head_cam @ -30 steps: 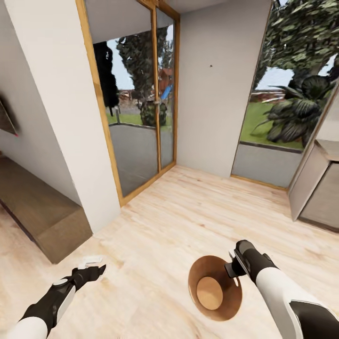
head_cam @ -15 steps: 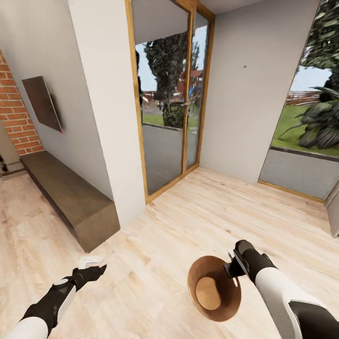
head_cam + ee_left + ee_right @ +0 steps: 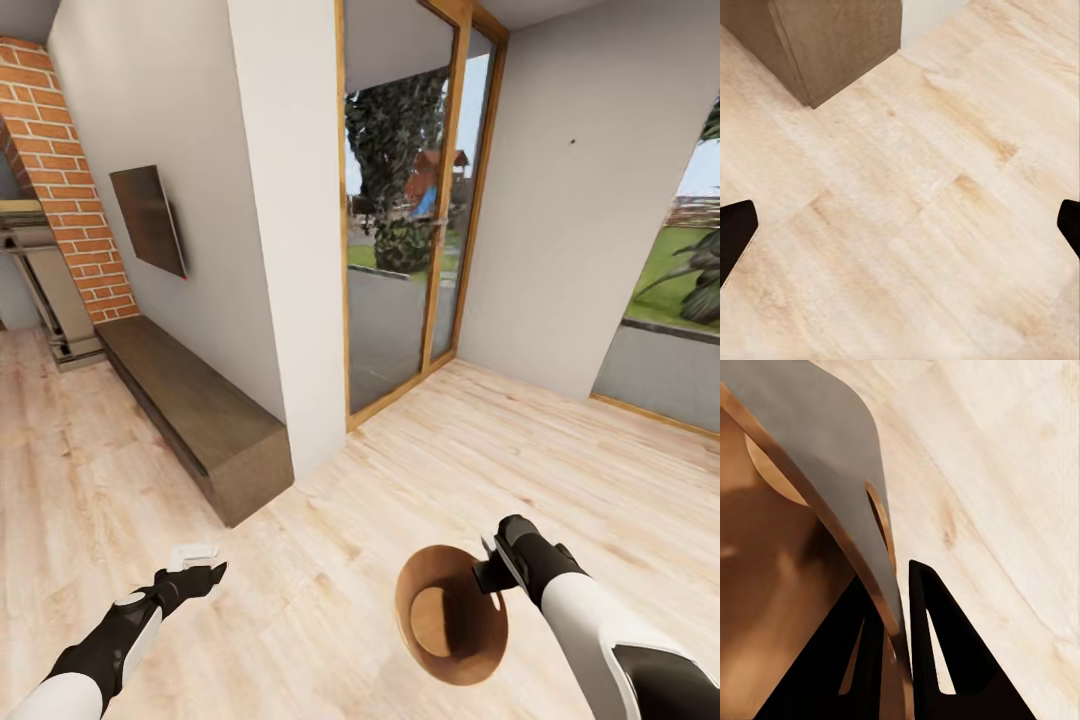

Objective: Put the three can of soda from the living room inside the tash can in the kitchen.

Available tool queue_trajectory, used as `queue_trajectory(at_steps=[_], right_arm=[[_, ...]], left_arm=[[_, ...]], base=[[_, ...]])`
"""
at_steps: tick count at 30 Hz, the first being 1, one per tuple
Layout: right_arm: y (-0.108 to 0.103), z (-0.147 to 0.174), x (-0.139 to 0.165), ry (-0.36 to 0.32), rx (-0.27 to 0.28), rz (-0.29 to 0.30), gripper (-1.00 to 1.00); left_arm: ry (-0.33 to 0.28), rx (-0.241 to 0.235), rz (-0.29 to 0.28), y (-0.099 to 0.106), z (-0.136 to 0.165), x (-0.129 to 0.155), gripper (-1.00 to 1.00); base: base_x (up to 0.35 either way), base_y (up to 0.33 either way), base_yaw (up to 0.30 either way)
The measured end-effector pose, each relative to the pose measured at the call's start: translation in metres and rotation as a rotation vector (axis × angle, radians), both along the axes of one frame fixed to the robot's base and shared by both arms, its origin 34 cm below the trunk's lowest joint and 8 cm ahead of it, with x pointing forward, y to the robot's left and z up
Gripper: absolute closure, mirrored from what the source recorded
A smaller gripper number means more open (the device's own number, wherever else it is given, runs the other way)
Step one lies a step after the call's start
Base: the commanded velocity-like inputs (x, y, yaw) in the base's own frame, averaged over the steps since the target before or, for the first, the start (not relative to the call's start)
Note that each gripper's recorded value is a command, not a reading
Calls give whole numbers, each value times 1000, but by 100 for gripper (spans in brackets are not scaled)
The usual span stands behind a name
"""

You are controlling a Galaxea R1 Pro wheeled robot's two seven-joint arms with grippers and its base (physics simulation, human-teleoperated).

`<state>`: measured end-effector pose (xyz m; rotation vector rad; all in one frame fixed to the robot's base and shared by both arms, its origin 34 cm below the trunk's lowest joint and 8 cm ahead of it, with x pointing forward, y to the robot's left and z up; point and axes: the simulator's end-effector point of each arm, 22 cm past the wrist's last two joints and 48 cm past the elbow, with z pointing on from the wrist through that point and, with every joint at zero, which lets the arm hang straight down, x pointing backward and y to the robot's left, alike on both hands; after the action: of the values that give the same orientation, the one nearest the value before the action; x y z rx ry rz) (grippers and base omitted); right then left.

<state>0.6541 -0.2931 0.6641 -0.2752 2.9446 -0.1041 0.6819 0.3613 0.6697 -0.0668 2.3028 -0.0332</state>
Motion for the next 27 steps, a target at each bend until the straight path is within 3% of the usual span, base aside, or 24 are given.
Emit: queue_trajectory(at_steps=[7,15,27], right_arm=[[9,-2,0,-4,10,9,100],[20,-3,0,-5,11,26,100],[29,-4,-1,-2,27,21,100]], left_arm=[[0,0,0,0,0,0,-100],[-1,0,0,0,0,0,-100],[7,-3,1,-1,-5,-6,-100]], base=[[54,261,2],[247,182,6],[55,31,166]])
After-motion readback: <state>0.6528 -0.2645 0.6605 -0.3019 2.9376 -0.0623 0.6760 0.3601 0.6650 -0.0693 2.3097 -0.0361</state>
